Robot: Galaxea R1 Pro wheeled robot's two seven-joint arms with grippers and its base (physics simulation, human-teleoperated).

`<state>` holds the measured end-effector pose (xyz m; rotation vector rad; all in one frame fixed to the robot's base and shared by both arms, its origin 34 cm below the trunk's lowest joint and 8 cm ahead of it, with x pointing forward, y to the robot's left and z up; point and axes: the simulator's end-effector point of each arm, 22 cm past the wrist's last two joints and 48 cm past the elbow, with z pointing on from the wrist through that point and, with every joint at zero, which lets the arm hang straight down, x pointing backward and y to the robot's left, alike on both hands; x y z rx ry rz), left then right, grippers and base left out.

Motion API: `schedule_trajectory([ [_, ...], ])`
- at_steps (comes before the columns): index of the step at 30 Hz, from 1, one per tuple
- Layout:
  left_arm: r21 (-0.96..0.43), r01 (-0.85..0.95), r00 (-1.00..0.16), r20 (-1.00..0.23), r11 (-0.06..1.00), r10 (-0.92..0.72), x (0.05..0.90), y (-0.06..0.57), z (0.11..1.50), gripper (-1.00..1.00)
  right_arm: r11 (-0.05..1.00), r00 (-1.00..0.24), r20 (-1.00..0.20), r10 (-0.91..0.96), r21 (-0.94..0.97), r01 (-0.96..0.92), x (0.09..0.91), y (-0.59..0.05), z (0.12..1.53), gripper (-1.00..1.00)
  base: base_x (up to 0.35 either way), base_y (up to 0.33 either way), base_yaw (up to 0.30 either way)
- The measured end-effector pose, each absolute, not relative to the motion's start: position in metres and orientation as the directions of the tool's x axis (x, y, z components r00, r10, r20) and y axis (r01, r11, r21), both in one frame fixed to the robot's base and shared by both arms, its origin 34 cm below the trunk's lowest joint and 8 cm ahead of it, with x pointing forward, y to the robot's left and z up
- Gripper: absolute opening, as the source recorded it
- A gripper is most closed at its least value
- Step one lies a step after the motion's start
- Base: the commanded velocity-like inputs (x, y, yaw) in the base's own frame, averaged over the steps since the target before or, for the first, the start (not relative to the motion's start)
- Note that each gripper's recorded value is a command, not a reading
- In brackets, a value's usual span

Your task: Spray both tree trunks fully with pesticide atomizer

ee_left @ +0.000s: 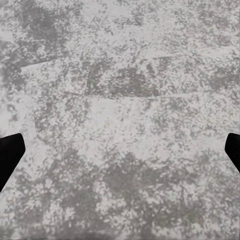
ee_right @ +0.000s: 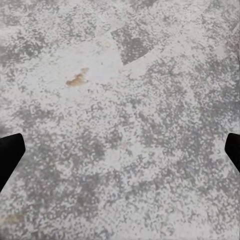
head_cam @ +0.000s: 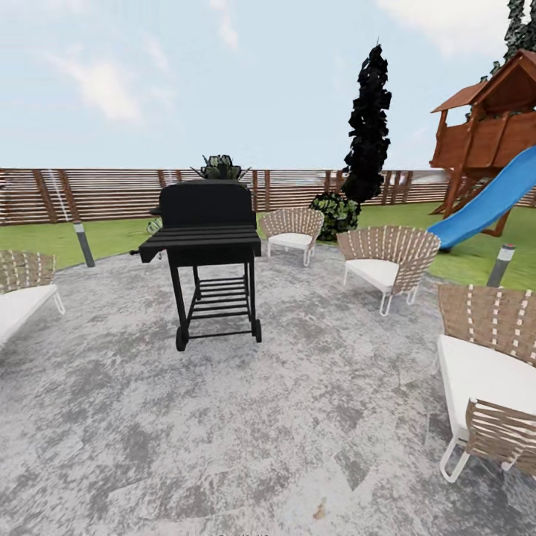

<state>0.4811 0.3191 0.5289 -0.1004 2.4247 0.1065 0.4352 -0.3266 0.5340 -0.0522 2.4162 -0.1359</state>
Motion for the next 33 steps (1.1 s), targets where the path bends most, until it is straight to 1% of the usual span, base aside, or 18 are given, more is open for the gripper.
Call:
schedule_trajectory([
  [7,0.053,-0.104,-0.756,-0.653,0.993,-0.044,0.479,0.322,0.516,1.00,0.994,-0.754,-0.652,-0.080,-0.112,-0.008,0.433,-0.325,0.520,1.00,0.000,0.000,0.279],
  [14,0.046,-0.148,-0.755,-0.651,0.988,-0.082,0.476,0.331,0.502,1.00,0.994,-0.760,-0.645,-0.082,-0.111,-0.013,0.429,-0.323,0.505,1.00,0.000,0.000,0.257],
  [33,0.046,-0.151,-0.768,-0.635,0.988,-0.088,0.466,0.330,0.460,1.00,0.994,-0.773,-0.629,-0.082,-0.111,-0.016,0.420,-0.323,0.464,1.00,0.000,0.000,0.207],
])
